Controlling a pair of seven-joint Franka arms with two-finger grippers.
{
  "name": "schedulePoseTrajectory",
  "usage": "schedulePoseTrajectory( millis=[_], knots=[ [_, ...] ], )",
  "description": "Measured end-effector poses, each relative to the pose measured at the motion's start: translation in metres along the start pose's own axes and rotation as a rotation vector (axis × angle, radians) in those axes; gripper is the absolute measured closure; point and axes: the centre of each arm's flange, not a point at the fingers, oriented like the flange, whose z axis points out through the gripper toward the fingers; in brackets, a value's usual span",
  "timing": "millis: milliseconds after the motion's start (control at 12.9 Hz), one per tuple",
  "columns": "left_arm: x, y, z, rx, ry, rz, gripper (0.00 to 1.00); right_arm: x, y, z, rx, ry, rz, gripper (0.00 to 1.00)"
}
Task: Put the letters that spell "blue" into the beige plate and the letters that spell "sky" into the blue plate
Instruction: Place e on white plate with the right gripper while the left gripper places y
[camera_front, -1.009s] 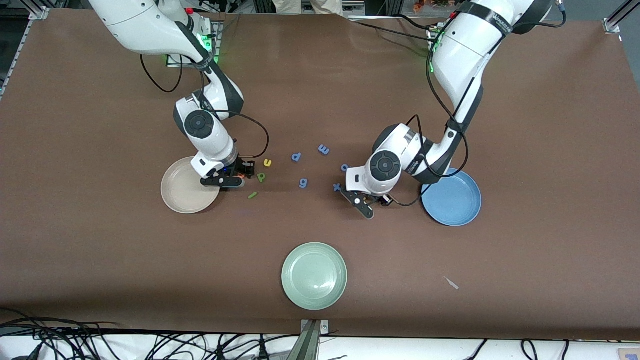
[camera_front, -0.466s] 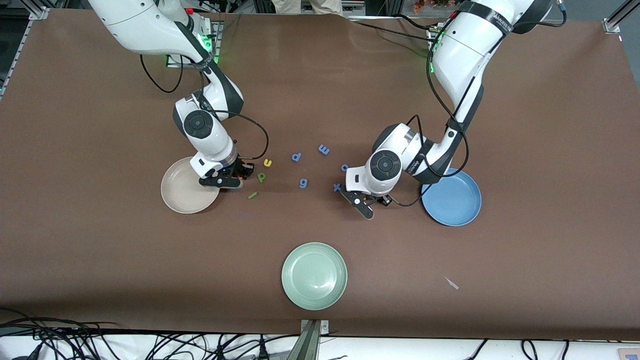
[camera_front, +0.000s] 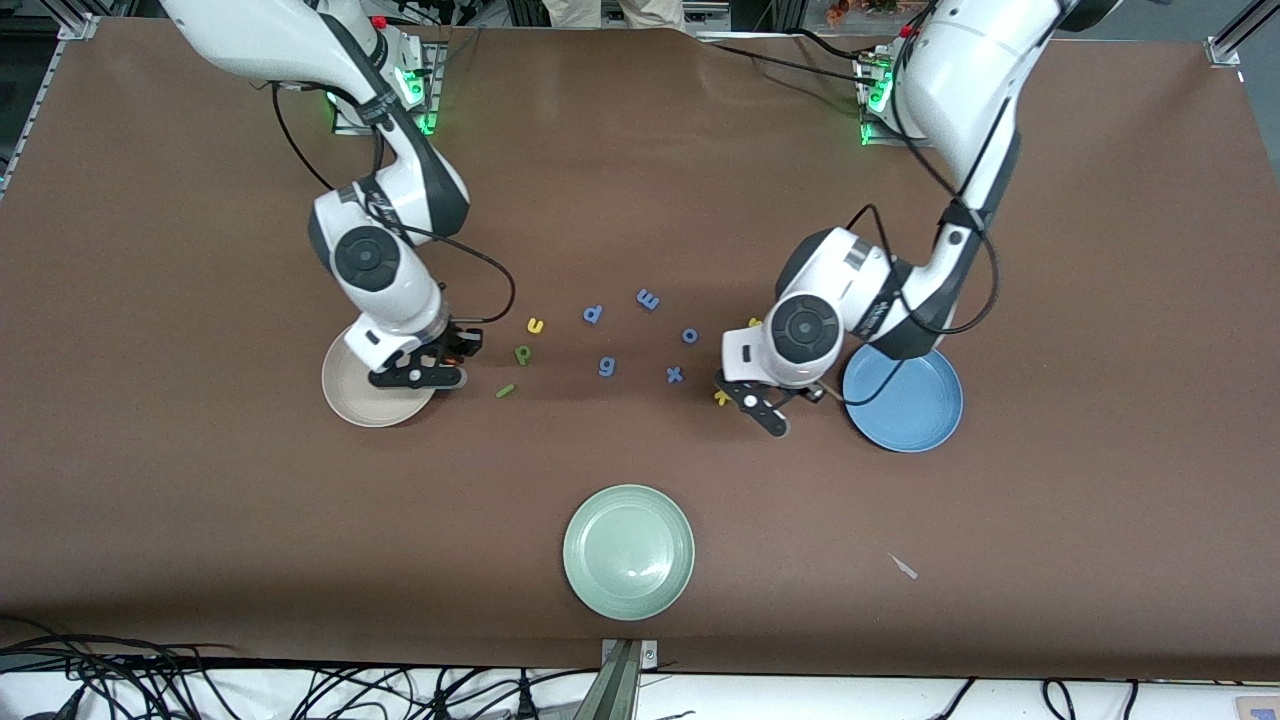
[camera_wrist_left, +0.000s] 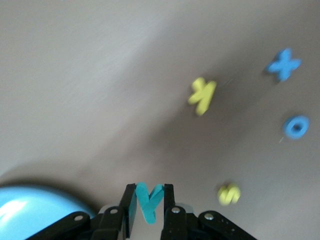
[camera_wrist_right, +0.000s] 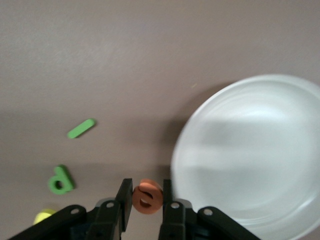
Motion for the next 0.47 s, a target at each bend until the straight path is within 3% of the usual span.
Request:
schedulePoseTrajectory(
  millis=[233,466],
  knots=[
    [-0.025,-0.047,-0.003,0.082,-0.078,0.022,0.74,0.008,0.039,0.007,-0.005,-0.016,-0.067,0.69],
    [-0.05,-0.085,0.031,0.05,-0.133,0.006,0.7,0.007,0.037,0.014,-0.005,-0.026,-0.071,0.38]
  ],
)
